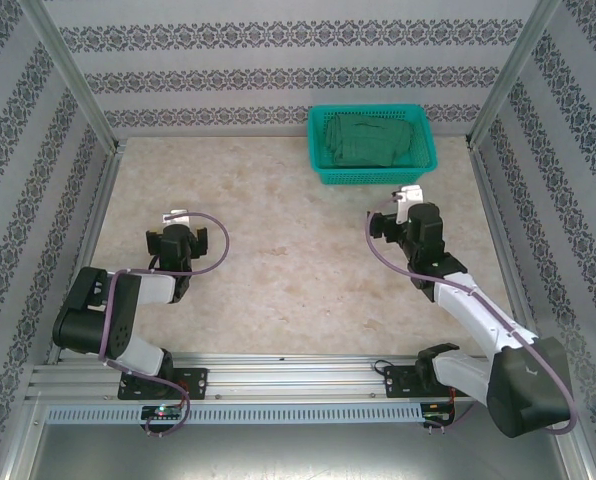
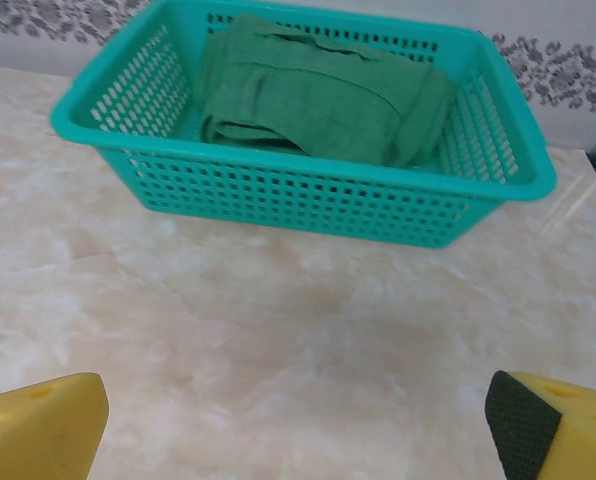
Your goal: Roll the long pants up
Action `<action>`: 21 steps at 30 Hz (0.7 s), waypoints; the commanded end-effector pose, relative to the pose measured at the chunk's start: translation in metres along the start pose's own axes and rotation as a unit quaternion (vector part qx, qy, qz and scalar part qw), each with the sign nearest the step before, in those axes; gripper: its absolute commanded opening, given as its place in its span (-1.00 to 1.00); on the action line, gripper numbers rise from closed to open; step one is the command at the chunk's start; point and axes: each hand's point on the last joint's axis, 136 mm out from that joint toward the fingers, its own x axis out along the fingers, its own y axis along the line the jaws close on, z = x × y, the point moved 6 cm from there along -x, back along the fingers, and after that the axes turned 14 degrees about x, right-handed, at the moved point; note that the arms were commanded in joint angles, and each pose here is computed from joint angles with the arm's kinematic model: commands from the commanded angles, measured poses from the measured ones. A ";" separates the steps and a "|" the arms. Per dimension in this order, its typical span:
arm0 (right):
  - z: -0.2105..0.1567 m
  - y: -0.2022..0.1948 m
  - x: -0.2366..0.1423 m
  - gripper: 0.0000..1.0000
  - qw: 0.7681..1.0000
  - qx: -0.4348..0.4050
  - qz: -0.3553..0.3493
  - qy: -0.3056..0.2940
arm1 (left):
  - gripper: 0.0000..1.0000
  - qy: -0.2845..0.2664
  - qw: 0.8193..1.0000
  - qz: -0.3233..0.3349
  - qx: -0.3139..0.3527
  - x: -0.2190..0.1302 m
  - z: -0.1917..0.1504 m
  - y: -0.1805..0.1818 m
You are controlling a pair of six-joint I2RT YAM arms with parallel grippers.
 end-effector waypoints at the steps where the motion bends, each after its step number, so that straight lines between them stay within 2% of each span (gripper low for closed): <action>1: 0.000 -0.011 0.007 0.95 0.999 -0.002 -0.014 -0.036 | 1.00 -0.046 0.998 0.009 -0.030 -0.001 0.019 0.008; 5: -0.006 -0.022 0.015 0.95 0.999 -0.009 -0.022 -0.044 | 1.00 -0.054 0.998 -0.006 -0.024 0.000 0.021 0.005; 7: -0.011 -0.025 0.024 0.96 0.999 -0.020 -0.025 -0.038 | 1.00 -0.115 0.992 -0.028 -0.033 -0.019 0.008 0.001; 8: -0.014 -0.028 0.030 0.96 0.999 -0.020 -0.027 -0.037 | 1.00 -0.151 0.988 -0.017 -0.040 -0.023 0.004 0.002; 9: -0.018 -0.032 0.037 0.96 0.999 -0.014 -0.030 -0.036 | 1.00 -0.160 0.986 -0.018 -0.034 -0.021 0.002 0.000; 11: -0.026 -0.040 0.049 0.95 0.999 0.004 -0.028 -0.019 | 1.00 -0.087 0.995 -0.049 -0.016 -0.011 0.003 -0.007; 13: -0.038 -0.047 0.057 0.94 0.999 0.019 -0.013 -0.027 | 1.00 -0.091 0.994 -0.054 -0.022 0.004 0.012 -0.005; 14: -0.041 -0.053 0.058 0.93 0.998 0.034 -0.014 -0.042 | 1.00 -0.070 0.996 -0.059 -0.021 0.002 0.009 -0.004; 15: -0.050 -0.057 0.055 0.92 0.998 0.043 0.009 -0.038 | 1.00 -0.079 0.995 -0.061 -0.020 0.002 0.012 -0.005; 16: -0.050 -0.055 0.055 0.90 0.996 0.044 0.035 -0.069 | 1.00 -0.088 0.994 -0.058 -0.020 0.003 0.011 -0.005; 17: -0.057 -0.054 0.051 0.90 0.994 0.042 0.049 -0.084 | 1.00 -0.075 0.995 -0.063 -0.018 0.003 0.010 -0.006; 20: -0.060 -0.052 0.051 0.94 0.997 0.031 0.048 -0.043 | 1.00 -0.076 0.994 -0.071 -0.016 0.003 0.010 -0.007; 21: -0.059 -0.053 0.052 0.95 0.997 0.036 0.043 -0.051 | 1.00 -0.077 0.994 -0.071 -0.017 0.003 0.011 -0.007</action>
